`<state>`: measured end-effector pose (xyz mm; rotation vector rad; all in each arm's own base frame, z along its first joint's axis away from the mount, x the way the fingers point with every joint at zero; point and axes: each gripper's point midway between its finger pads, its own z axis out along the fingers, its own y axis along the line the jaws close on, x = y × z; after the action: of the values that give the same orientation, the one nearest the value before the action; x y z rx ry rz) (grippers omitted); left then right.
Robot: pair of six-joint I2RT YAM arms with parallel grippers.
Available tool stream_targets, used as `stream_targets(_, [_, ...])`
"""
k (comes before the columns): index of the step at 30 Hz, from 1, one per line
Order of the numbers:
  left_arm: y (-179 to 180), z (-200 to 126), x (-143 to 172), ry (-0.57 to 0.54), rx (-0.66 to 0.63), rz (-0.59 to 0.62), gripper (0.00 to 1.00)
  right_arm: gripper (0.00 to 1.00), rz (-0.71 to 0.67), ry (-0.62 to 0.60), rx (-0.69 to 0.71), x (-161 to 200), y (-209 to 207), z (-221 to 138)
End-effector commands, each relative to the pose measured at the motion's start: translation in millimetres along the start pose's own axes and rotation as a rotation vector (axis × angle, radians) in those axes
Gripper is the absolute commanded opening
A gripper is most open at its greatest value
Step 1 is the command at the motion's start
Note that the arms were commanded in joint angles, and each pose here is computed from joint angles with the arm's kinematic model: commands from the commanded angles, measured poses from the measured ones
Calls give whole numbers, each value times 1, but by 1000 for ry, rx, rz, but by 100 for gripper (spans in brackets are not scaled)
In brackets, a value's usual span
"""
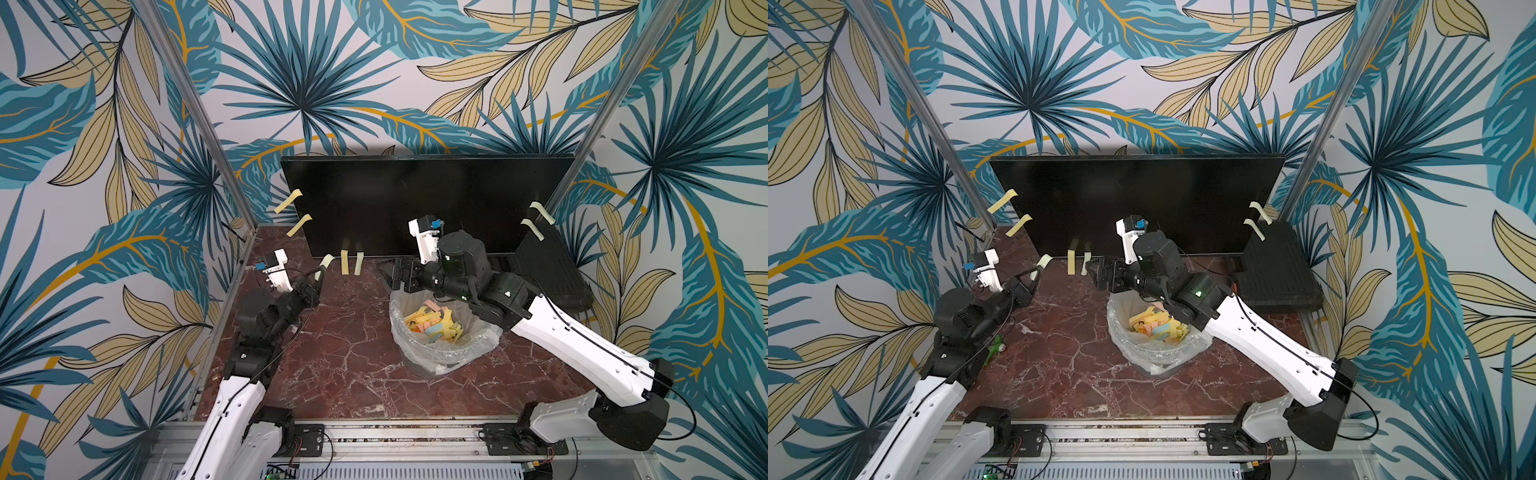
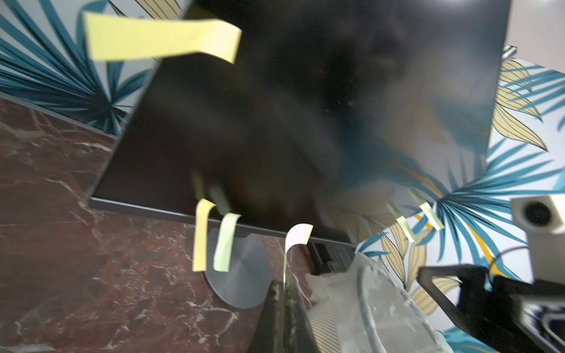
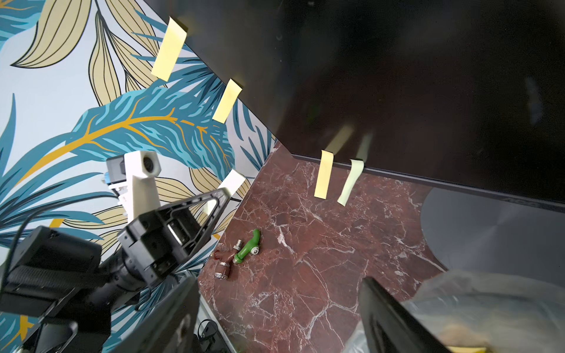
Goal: Remove the sticky note from the monitor
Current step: Tear off the sticky note from the monitor, then place the sticky note in the trash bin.
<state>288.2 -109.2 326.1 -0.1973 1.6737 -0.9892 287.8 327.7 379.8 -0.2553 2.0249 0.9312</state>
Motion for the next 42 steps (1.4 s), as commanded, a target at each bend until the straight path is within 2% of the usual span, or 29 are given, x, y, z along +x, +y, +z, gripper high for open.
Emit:
stream_targets(1, [-10, -10, 14, 45, -25, 15, 0, 85, -38, -13, 67, 3, -14, -15])
stream_targets(9, [-68, -9, 33, 105, 65, 86, 0, 86, -60, -58, 167, 2, -38, -51])
stream_targets(15, [-124, 21, 63, 200, 140, 201, 0, 88, -55, -67, 215, 6, -54, -81])
stream_targets(19, [-151, 45, 87, 264, 146, 281, 0, 88, -21, -106, 247, 8, -66, -104])
stream_targets(25, [-170, 77, 120, 348, 121, 386, 0, 88, 43, -162, 291, 14, -83, -132])
stream_targets(34, [-174, 94, 158, 459, 93, 551, 0, 89, 105, -228, 383, 20, -109, -166])
stream_targets(37, [-175, 95, 170, 502, 87, 610, 6, 90, 120, -247, 390, 20, -111, -172])
stream_targets(42, [-174, 93, 176, 518, 86, 648, 26, 90, 125, -229, 368, 19, -106, -166])
